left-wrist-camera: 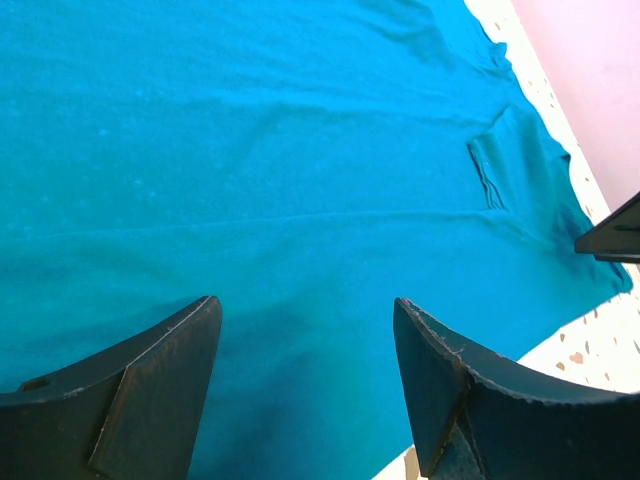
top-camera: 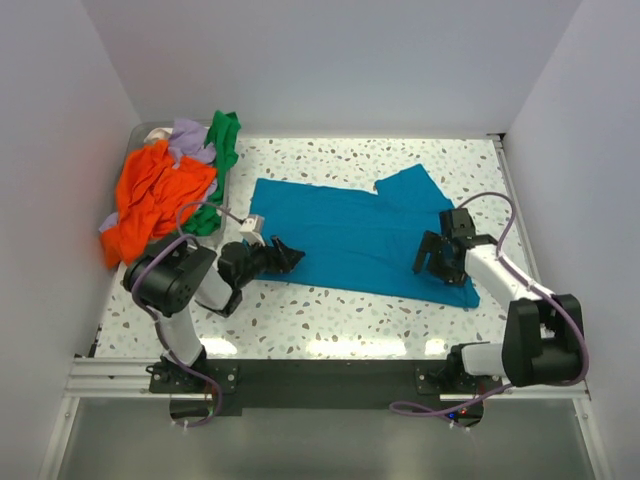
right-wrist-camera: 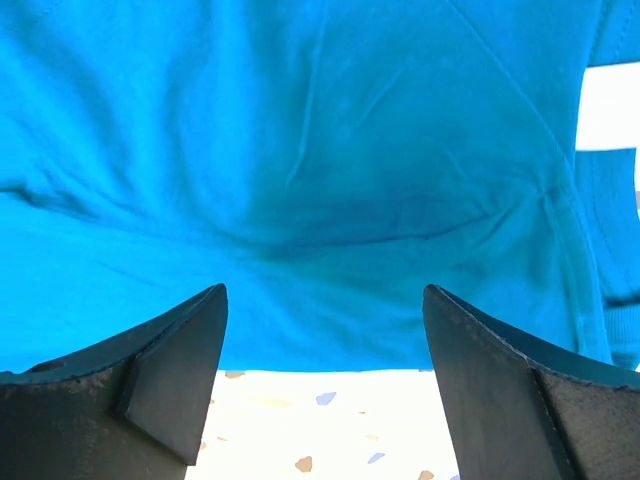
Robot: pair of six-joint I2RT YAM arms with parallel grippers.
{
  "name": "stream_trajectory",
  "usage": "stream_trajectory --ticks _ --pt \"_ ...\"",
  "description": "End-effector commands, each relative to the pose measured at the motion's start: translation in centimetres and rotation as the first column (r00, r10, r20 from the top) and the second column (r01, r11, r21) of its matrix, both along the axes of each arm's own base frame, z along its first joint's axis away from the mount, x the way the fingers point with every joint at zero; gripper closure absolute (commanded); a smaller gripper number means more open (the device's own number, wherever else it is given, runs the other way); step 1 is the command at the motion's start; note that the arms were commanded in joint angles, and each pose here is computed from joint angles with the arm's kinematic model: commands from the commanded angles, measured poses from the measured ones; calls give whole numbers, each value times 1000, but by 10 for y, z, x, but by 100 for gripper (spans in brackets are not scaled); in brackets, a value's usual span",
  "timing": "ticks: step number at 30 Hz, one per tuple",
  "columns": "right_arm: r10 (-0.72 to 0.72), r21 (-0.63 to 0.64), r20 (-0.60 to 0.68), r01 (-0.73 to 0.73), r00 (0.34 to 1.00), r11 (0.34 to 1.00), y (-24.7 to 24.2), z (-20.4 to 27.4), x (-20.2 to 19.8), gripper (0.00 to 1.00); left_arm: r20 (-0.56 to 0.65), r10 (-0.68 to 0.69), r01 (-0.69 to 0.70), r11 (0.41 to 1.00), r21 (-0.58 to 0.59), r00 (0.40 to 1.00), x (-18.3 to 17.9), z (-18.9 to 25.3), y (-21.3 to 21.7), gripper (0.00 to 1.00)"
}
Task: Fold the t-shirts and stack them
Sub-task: Fold the tshirt
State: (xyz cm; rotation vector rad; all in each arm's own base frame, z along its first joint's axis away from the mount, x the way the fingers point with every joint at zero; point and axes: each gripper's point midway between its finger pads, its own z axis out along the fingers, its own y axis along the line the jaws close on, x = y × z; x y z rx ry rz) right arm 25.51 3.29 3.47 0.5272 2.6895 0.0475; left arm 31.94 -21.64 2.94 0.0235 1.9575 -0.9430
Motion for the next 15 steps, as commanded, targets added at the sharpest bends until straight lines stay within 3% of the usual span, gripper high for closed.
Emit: stream_trajectory --ticks 1,10,15 --pt "-9 34 11 9 1000 999 4 11 -6 18 -258 -13 35 996 78 966 -54 -60 12 25" --pt "94 135 215 -125 972 983 35 55 33 19 -178 -20 35 996 85 984 -38 -31 8 25" --pt "179 140 226 -214 957 967 71 50 57 18 -102 12 0 993 115 995 -15 -6 8 24"
